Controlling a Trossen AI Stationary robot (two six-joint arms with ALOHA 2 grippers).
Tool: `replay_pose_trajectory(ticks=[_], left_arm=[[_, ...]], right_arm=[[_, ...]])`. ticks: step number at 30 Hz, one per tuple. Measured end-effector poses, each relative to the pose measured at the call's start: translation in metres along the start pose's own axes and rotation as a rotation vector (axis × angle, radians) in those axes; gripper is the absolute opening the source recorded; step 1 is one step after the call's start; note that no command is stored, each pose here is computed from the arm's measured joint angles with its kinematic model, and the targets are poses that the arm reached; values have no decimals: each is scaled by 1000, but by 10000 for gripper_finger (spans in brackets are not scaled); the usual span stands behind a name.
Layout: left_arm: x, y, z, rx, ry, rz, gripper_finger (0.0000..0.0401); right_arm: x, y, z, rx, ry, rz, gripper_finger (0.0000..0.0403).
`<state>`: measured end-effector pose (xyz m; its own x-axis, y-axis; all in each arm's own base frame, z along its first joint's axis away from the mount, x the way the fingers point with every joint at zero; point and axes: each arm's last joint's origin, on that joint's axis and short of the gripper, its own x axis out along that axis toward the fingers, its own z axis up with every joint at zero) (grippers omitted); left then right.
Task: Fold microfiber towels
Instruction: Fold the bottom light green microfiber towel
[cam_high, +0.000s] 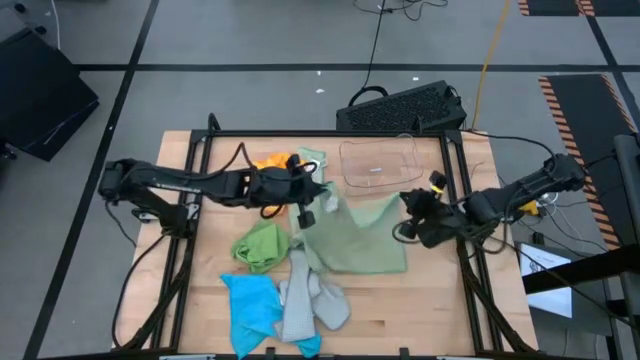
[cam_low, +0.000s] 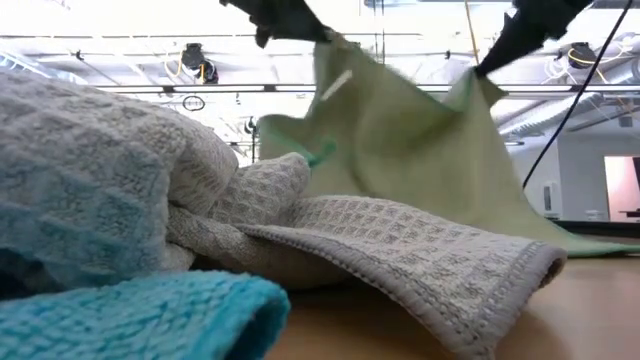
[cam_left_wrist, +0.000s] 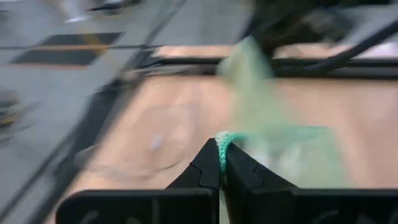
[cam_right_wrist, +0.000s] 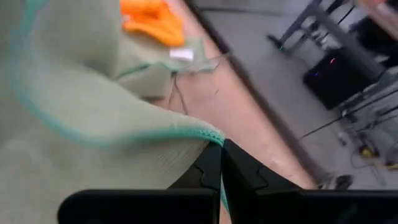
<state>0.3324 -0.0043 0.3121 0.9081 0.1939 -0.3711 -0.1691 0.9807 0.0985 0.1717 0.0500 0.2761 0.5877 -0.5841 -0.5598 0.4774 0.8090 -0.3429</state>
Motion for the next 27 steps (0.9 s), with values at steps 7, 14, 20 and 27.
replay_pose_trajectory(ticks=[7, 14, 20, 27], left_arm=[[-17, -46, 27, 6, -290, -237, 3], [-30, -91, 38, -5, -500, -353, 3], [-51, -113, 55, 75, -583, -495, 3], [-61, -74, 48, 154, -308, -79, 2]], right_arm=[[-30, 5, 30, 69, -22, 283, 0], [-96, -2, 67, 84, -95, 476, 0], [-136, -3, 84, 60, -82, 588, 0], [-127, -9, 76, 42, -7, 337, 0]])
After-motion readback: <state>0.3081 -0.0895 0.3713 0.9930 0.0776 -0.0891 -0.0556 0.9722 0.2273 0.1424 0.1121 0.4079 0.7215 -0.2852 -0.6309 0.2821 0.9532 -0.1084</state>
